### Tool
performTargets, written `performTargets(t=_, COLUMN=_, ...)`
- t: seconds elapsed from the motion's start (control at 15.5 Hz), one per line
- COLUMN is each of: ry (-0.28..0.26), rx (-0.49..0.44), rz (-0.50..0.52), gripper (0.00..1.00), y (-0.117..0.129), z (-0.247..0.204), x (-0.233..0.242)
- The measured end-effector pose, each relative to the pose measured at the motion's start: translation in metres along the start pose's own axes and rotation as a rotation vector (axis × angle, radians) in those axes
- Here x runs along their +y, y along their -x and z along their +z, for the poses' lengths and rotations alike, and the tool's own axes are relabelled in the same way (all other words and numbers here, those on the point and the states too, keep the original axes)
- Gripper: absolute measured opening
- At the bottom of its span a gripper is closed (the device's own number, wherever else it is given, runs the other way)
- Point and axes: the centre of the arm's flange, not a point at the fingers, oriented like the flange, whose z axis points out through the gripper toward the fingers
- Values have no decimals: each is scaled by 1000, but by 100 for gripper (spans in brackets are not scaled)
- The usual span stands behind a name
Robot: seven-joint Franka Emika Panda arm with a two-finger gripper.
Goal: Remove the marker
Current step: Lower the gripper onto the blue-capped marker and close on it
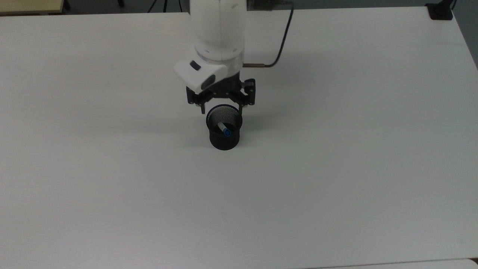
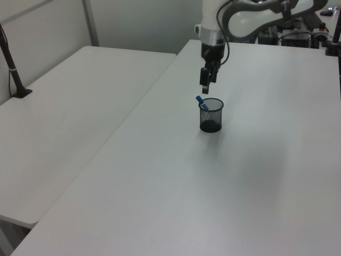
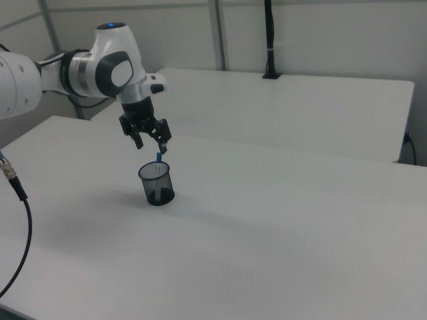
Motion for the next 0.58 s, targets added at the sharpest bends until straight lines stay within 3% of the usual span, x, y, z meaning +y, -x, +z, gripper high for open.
performTargets(t=0.19, ry=-2, rx=28, rz=-14, gripper=84, y=-10, z=11, x=-12)
performTargets(t=0.32, ry=-2, rx=47, rz=-17, gripper=75, y=-13, z=14, x=-15)
performTargets(t=0.58, ry=13, rx=48, rz=-29, gripper=74, y=-15, z=26, x=-20)
